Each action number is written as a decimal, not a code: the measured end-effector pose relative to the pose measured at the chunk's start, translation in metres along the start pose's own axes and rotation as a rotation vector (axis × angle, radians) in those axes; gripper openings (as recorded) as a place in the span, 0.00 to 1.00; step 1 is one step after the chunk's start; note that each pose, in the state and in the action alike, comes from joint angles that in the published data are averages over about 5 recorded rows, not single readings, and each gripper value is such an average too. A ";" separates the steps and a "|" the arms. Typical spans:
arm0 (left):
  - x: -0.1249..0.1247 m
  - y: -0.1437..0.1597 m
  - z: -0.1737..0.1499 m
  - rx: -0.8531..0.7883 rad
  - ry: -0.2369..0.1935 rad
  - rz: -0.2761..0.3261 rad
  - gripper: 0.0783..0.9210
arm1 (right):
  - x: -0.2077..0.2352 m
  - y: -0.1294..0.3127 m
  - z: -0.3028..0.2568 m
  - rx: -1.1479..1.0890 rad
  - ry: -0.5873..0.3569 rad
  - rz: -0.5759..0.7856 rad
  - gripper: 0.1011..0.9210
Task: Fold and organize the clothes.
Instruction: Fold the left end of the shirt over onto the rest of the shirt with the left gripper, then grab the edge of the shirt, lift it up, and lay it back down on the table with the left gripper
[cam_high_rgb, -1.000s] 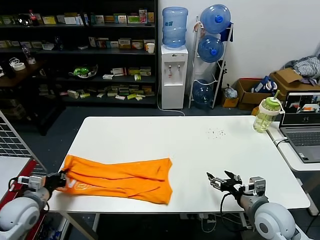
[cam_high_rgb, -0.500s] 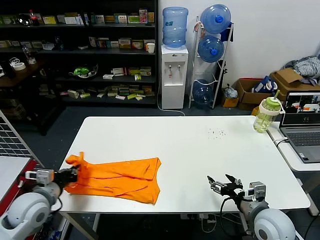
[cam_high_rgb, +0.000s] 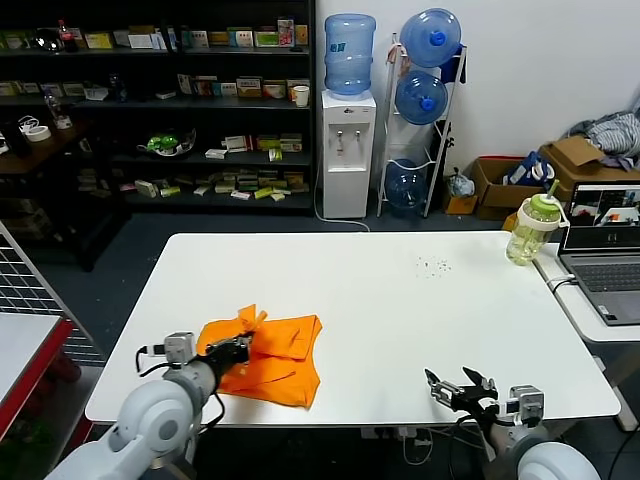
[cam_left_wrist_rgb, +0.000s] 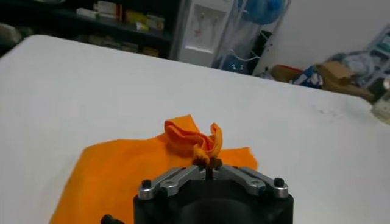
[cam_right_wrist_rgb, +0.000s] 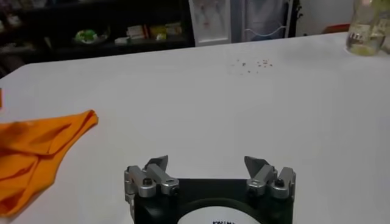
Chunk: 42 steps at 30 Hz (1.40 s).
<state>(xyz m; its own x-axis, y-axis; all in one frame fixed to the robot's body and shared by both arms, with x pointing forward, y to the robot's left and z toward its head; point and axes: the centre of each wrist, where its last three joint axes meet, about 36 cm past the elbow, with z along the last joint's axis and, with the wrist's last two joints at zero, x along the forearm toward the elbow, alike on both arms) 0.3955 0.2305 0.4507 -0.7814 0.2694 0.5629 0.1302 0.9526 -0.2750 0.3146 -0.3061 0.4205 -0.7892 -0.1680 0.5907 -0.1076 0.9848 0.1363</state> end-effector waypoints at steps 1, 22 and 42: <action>-0.004 -0.005 0.000 0.003 0.003 0.009 0.04 | 0.000 0.000 0.001 0.000 0.002 0.001 0.88; -0.015 -0.021 0.002 -0.004 0.038 0.071 0.50 | -0.007 -0.007 -0.002 0.003 0.011 0.006 0.88; -0.006 0.148 0.005 -0.076 0.097 -0.087 0.88 | -0.005 -0.007 -0.006 0.002 -0.004 -0.003 0.88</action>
<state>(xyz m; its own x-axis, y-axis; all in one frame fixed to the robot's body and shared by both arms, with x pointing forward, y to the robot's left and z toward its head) 0.4166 0.3686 0.4025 -0.7293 0.1948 0.6559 0.1136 0.9798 -0.1646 0.3229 -0.3120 0.4208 -0.7910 -0.1704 0.5876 -0.1108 0.9844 0.1364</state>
